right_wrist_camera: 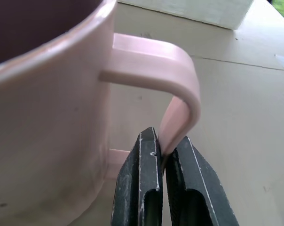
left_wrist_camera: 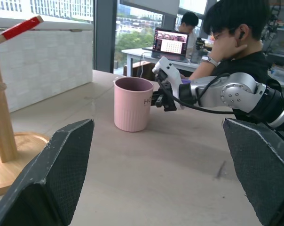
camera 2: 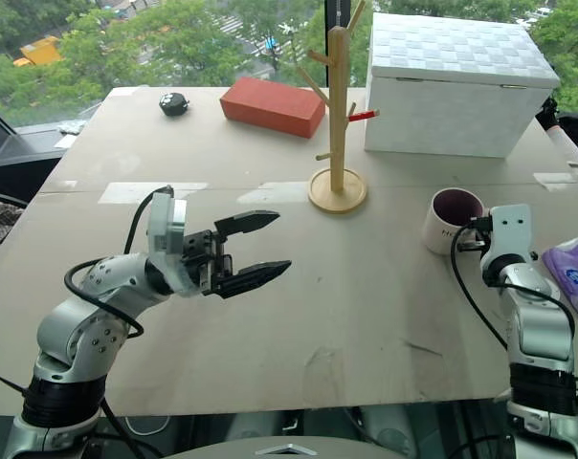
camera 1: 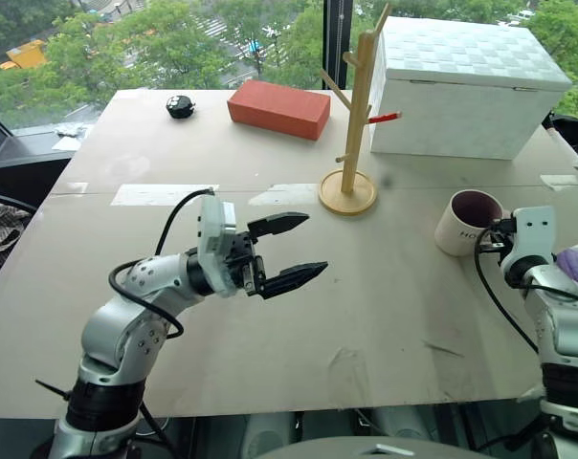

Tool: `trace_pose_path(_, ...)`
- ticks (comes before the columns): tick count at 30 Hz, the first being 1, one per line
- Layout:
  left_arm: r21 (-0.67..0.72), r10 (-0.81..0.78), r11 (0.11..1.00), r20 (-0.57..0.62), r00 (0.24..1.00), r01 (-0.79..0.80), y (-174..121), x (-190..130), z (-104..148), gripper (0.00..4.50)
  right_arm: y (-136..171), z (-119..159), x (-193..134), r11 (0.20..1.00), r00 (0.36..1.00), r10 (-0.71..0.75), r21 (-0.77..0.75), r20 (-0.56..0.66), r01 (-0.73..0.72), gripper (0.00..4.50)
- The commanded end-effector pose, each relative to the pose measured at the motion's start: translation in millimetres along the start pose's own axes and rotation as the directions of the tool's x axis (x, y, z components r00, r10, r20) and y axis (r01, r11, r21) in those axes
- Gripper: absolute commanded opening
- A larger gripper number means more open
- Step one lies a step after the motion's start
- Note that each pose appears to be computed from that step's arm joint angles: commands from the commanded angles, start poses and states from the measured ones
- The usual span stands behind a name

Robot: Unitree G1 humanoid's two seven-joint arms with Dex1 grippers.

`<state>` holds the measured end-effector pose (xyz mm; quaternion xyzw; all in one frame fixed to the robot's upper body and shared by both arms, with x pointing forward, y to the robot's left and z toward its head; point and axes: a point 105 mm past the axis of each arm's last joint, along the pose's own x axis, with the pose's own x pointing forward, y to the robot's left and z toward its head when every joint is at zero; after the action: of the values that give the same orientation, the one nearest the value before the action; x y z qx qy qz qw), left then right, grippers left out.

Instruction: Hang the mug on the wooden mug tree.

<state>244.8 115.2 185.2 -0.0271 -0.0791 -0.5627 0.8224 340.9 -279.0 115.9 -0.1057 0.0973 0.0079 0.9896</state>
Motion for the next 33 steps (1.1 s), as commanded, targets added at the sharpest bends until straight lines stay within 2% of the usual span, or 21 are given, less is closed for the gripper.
trace_pose_path(1, 0.069, 0.103, 0.992, 0.069, 0.992, -0.107, 7, -13, 11, 4.50, 18, 55, 2, 0.978, 0.966, 0.209, -0.062, 0.154, -0.201, 0.04)
trace_pose_path(3, 0.054, 0.124, 0.990, 0.114, 0.986, -0.131, 5, -22, 12, 4.50, 35, 84, 7, 0.932, 0.917, 0.356, -0.143, 0.179, -0.333, 0.04)
trace_pose_path(6, -0.034, 0.090, 0.996, 0.153, 0.984, -0.086, -5, -37, 14, 4.50, 62, 126, 14, 0.809, 0.807, 0.566, -0.299, 0.167, -0.506, 0.04)
trace_pose_path(15, -0.015, 0.182, 0.983, 0.143, 0.973, -0.182, -8, -59, 14, 4.50, 91, 208, 39, 0.634, 0.658, 0.742, -0.447, 0.123, -0.631, 0.04)
trace_pose_path(21, -0.007, 0.206, 0.978, 0.149, 0.967, -0.207, -10, -63, 12, 4.50, 105, 215, 54, 0.574, 0.653, 0.757, -0.470, -0.008, -0.671, 0.04)
trace_pose_path(26, 0.007, 0.222, 0.974, 0.163, 0.961, -0.226, -9, -65, 13, 4.50, 128, 207, 62, 0.515, 0.614, 0.785, -0.465, -0.083, -0.720, 0.04)
trace_pose_path(27, 0.011, 0.230, 0.972, 0.167, 0.959, -0.235, -8, -65, 13, 4.50, 131, 204, 64, 0.516, 0.614, 0.784, -0.454, -0.093, -0.727, 0.04)
trace_pose_path(29, 0.020, 0.247, 0.967, 0.198, 0.949, -0.255, -6, -66, 16, 4.50, 130, 201, 72, 0.555, 0.654, 0.752, -0.460, -0.080, -0.694, 0.04)
trace_pose_path(33, 0.028, 0.247, 0.965, 0.236, 0.940, -0.260, -6, -68, 21, 4.50, 118, 199, 74, 0.596, 0.676, 0.736, -0.437, -0.036, -0.673, 1.42)
